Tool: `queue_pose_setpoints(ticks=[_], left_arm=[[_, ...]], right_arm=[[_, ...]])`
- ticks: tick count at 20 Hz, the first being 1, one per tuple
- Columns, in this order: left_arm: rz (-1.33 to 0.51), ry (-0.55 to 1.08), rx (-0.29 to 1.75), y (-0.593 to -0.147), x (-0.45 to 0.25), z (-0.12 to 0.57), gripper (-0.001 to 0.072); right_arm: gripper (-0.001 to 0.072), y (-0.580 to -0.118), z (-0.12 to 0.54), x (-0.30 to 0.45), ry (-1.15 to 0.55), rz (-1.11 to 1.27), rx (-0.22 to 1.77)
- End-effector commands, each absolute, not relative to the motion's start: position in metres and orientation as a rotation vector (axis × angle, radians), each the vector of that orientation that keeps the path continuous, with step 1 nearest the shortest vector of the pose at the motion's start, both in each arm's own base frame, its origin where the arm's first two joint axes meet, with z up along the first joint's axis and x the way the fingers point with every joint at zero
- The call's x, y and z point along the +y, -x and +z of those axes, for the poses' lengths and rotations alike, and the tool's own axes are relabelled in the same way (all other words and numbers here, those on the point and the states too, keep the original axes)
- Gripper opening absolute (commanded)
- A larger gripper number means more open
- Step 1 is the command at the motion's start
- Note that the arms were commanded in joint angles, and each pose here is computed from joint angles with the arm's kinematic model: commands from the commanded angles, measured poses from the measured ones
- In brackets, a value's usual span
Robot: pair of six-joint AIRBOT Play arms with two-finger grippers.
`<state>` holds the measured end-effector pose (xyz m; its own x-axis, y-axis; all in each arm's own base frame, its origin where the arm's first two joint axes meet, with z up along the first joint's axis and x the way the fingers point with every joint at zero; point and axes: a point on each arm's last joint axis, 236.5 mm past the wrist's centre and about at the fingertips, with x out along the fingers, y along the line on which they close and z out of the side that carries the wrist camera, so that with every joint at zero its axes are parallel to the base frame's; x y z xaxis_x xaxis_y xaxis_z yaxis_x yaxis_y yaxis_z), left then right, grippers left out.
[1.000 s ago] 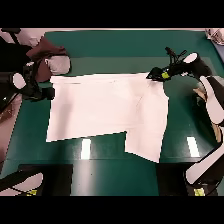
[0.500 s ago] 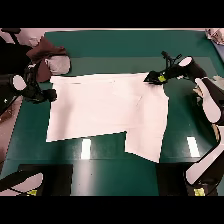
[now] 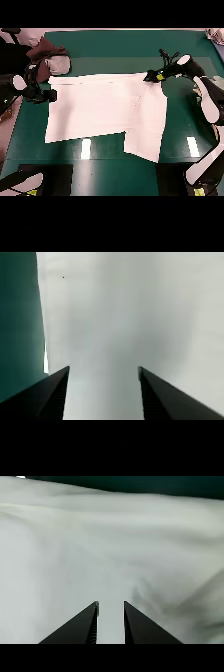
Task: Fold the shirts.
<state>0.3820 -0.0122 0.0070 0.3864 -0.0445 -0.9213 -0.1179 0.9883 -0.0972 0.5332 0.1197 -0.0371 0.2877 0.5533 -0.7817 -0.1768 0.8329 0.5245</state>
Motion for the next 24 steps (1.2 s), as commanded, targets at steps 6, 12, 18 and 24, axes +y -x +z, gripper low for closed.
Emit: queue_pose_setpoints(ticks=[6, 12, 18, 24], left_arm=[[0.027, 0.147, 1.209, -0.374, -0.015, 0.004, 0.0396], [-0.06, 0.106, 1.247, -0.341, -0.026, 0.005, 0.0396], [-0.061, 0.095, 1.342, -0.253, -0.024, -0.011, 0.0717], [-0.005, 0.04, 1.452, -0.206, -0.008, -0.038, 0.0717]], right_arm=[[0.0311, -0.498, -0.04, 0.075, -0.357, 0.474, 1.354], [0.0311, -0.427, -0.03, 0.061, -0.378, 0.455, 1.4], [0.0508, -0.339, -0.006, 0.039, -0.467, 0.391, 1.424], [0.0508, -0.264, 0.0, 0.04, -0.494, 0.325, 1.408]])
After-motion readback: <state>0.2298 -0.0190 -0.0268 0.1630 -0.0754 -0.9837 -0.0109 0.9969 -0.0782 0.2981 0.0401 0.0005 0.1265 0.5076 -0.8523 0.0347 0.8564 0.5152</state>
